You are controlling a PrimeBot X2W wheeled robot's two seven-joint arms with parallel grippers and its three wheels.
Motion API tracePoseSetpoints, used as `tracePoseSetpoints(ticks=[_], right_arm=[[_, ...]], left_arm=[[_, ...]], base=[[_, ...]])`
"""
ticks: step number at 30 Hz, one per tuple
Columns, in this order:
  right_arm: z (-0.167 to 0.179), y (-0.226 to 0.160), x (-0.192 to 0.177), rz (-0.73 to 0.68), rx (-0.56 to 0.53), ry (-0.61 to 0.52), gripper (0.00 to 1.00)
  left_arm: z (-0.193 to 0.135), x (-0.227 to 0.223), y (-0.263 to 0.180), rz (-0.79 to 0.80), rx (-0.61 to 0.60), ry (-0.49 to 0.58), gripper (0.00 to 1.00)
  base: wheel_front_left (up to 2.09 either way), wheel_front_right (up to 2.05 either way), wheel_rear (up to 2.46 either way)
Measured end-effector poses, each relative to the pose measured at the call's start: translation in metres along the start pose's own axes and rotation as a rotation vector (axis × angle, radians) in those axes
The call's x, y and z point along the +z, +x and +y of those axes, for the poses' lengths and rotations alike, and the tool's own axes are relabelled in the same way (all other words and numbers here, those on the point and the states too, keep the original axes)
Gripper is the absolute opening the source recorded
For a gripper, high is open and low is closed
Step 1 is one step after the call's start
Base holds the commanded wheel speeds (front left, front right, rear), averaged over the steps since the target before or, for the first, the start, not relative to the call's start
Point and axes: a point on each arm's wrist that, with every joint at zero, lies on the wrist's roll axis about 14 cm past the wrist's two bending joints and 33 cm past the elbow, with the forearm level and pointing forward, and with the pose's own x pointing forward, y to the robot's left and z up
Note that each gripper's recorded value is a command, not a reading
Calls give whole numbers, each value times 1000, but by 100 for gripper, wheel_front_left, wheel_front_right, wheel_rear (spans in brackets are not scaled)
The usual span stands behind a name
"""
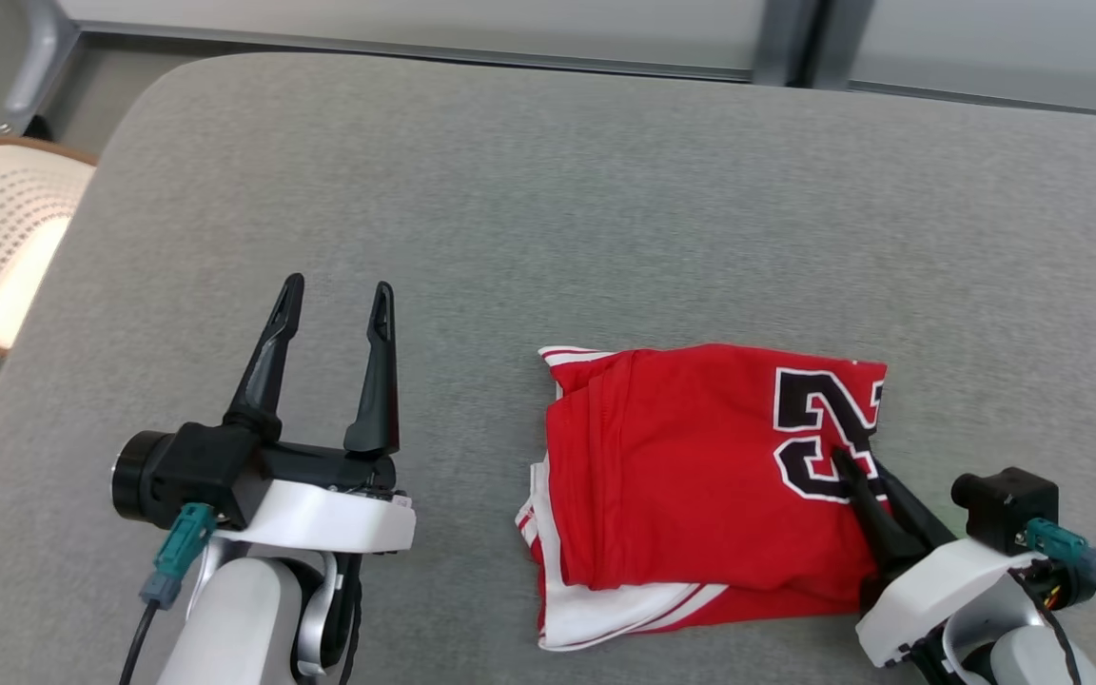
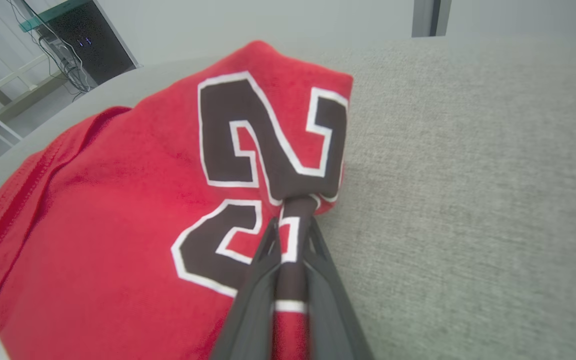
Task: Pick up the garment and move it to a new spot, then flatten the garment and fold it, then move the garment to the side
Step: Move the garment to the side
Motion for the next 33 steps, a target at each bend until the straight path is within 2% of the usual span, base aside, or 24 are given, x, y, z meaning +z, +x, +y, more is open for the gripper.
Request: tracePoseSetpoints(ticks=[11, 19, 24, 28, 33], right_arm=[[-60, -55, 29, -99, -196, -46, 0], [-123, -116, 61, -174, -404, -104, 0], [-170, -142, 91, -222, -517, -163, 0], [-214, -154, 108, -218, -600, -223, 0], [-270, -179, 113, -170, -724, -262, 0]], left_arm=[[-56, -3, 23, -22, -178, -24, 100], [-123, -3, 41, -40, -374, -54, 100], [-156, -8, 54, -39, -461, -66, 100], [-167, -22, 69, -23, -487, -70, 100], [-181, -40, 84, -14, -527, -70, 100]], base=[[0, 0, 0], [0, 0, 0], [0, 0, 0], [0, 0, 0], [0, 0, 0]])
